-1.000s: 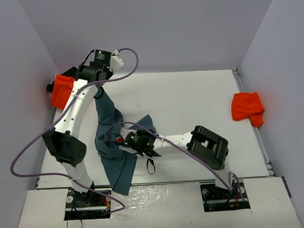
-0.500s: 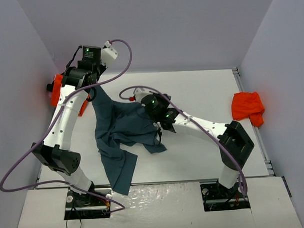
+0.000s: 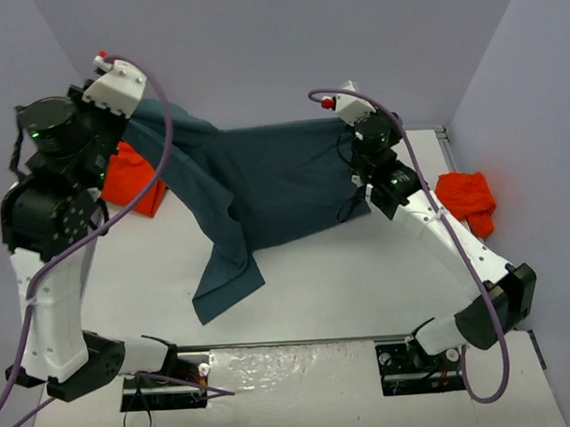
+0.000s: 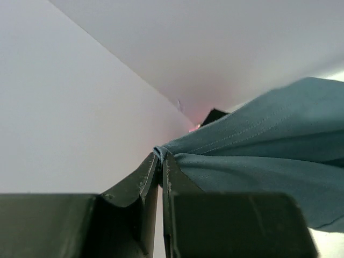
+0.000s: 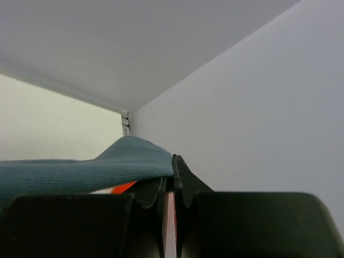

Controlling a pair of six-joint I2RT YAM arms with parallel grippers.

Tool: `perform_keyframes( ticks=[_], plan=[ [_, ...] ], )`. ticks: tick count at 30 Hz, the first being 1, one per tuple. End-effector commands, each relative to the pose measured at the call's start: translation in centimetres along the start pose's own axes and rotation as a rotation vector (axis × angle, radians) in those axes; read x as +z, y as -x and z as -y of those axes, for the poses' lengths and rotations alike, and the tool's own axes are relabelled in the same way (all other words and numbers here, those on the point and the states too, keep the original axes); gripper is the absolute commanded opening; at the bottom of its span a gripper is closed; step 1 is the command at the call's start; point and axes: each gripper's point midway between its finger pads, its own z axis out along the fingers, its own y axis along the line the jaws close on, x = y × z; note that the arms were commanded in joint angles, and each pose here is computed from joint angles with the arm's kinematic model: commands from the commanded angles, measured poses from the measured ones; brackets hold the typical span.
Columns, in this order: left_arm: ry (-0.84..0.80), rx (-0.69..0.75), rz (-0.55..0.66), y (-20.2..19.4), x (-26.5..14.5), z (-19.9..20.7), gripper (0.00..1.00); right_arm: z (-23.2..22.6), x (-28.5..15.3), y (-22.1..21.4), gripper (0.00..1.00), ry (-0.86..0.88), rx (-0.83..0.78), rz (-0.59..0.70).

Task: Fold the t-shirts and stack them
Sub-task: Flatten out the tshirt

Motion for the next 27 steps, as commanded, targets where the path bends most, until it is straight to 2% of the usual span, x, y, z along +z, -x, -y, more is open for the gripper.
perform_keyframes(
  ticks=[1,8,13,19,22,24,27],
  plan=[
    [0.049,-0.093,0.197,3.7,-5.9,-3.9,0.00,7.7,-2.5,2.7,0.00,-0.104,0.152,0.069],
    [-0.016,-0.134,0.372,5.9,-12.8,-5.2,0.00,15.8,-4.9,4.3,0.00,-0.141,0.307,0.118],
    [-0.129,-0.083,0.392,6.2,-13.1,-3.3,0.00,20.0,-6.6,4.3,0.00,-0.163,0.397,0.139],
    [-0.258,-0.104,0.530,9.5,-13.9,-1.7,0.00,23.2,-7.8,3.3,0.00,-0.216,0.440,0.134],
    [-0.291,-0.088,0.522,9.9,-12.5,-0.7,0.00,23.3,-7.8,3.1,0.00,-0.209,0.432,0.130],
    [-0.302,-0.058,0.511,10.0,-11.6,-0.1,0.00,22.1,-7.2,2.9,0.00,-0.180,0.398,0.117],
    [-0.298,-0.007,0.439,9.8,-8.0,1.4,0.00,18.9,-5.2,2.7,0.00,-0.126,0.320,0.080]
  ],
)
